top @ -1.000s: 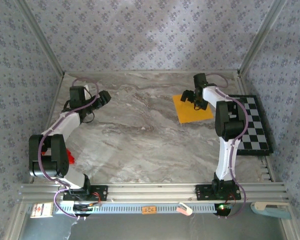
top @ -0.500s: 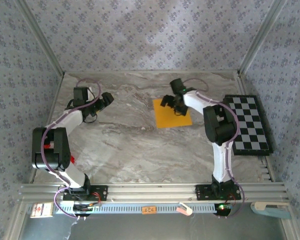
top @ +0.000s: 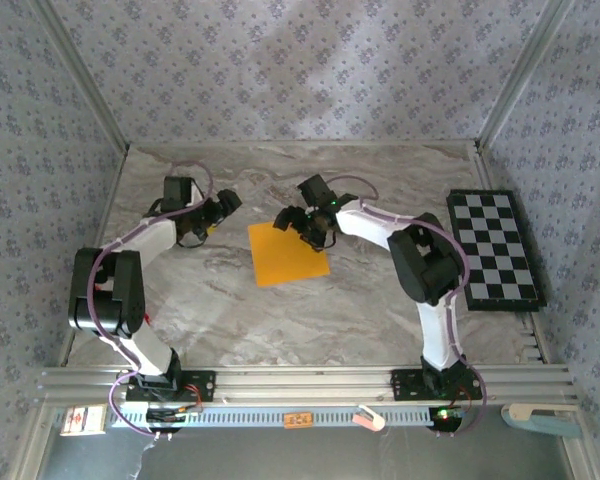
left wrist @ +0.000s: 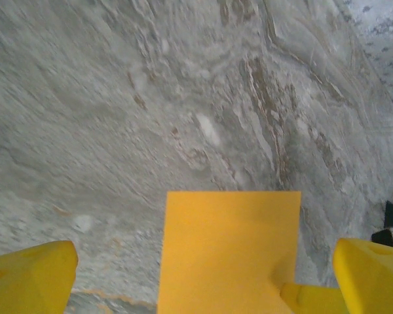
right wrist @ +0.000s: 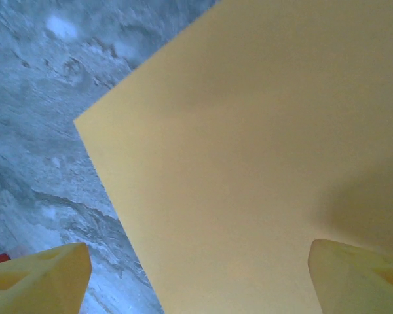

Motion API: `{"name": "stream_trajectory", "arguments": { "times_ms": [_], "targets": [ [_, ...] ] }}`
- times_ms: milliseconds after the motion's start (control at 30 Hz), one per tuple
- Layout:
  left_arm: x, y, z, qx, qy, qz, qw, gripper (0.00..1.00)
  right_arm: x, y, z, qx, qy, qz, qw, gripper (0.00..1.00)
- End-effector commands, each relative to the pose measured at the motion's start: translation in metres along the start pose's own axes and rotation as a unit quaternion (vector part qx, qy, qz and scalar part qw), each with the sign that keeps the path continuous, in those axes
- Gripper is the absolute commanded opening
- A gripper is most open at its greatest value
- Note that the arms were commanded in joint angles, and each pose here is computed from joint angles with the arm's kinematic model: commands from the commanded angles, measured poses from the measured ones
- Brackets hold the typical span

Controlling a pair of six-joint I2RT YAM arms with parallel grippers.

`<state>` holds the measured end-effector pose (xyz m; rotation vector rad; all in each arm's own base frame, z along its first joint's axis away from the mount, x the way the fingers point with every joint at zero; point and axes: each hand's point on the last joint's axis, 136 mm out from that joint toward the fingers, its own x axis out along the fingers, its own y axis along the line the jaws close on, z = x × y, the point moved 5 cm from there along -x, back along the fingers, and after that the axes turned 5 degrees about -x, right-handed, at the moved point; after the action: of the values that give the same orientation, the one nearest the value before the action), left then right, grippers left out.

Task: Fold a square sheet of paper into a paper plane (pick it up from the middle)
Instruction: Move the square sheet of paper to the center of the table.

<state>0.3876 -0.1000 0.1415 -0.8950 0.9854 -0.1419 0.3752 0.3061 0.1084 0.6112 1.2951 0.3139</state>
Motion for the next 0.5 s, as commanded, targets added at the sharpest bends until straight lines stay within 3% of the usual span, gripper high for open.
{"name": "stream_trajectory", "arguments": {
  "times_ms": [0,233,467],
  "targets": [
    [0.007,-0.006,-0.025,-0.029,0.04,-0.002,0.999,0.98,-0.022,-0.006,0.011,-0.037,-0.026,-0.024,0.999,0.8],
    [0.02,-0.014,-0.066,-0.047,0.076,-0.012,0.996,0.96,0.002,-0.024,0.035,-0.088,0.006,-0.084,0.993,0.77],
    [0.025,-0.011,-0.077,-0.048,0.091,-0.014,0.995,0.96,0.018,-0.029,0.055,-0.083,-0.014,-0.137,0.987,0.77]
  ]
}}
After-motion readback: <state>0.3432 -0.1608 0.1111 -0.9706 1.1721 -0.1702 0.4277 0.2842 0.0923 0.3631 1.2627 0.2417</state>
